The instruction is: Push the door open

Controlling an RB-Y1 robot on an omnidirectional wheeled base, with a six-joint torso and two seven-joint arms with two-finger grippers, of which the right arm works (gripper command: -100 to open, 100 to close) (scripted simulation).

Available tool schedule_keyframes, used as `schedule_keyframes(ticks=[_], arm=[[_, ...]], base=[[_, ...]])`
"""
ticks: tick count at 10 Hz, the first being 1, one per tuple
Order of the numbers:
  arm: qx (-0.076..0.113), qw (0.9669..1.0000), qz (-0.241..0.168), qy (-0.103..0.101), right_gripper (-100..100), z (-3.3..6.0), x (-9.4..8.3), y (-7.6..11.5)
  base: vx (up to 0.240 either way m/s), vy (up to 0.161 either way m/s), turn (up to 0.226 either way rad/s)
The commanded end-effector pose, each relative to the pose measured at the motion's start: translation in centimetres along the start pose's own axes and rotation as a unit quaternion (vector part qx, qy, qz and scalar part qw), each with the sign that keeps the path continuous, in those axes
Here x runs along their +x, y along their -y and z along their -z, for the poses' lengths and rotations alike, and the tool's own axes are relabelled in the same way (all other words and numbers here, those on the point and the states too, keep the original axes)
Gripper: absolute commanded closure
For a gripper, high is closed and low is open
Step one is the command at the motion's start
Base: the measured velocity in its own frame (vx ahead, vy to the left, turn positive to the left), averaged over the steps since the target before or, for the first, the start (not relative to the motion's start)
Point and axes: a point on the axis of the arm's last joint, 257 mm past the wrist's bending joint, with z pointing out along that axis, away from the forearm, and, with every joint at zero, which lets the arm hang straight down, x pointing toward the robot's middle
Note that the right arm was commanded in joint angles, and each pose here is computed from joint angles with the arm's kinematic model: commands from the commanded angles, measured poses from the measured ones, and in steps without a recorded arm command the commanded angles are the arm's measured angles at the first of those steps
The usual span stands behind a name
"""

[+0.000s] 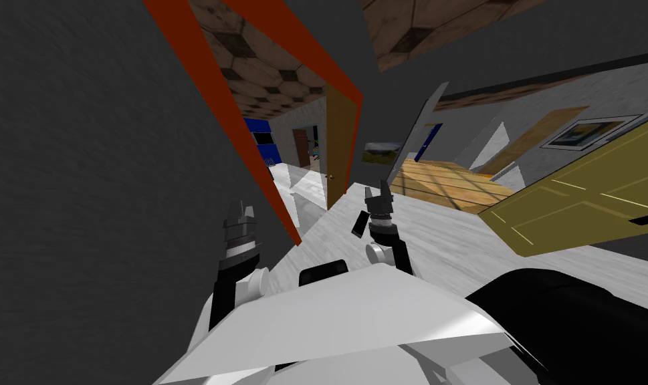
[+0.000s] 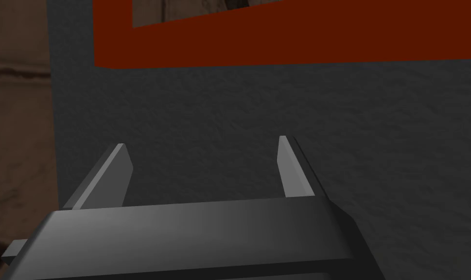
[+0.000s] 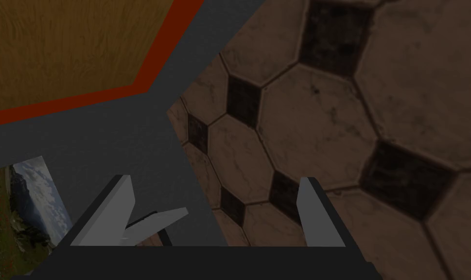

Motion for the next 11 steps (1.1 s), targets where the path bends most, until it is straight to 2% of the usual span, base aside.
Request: schedule_keyframes(ticks=[1,11], arm=[[0.004,1.0000,0.000,-0.009,-100,0.36,0.3,0.9],[0.030,0.9979,0.000,-0.058,-100,3.23,2.0,6.2]], base=[[0.069,-0.018,-0.002],[0.139,-0.016,0.002]])
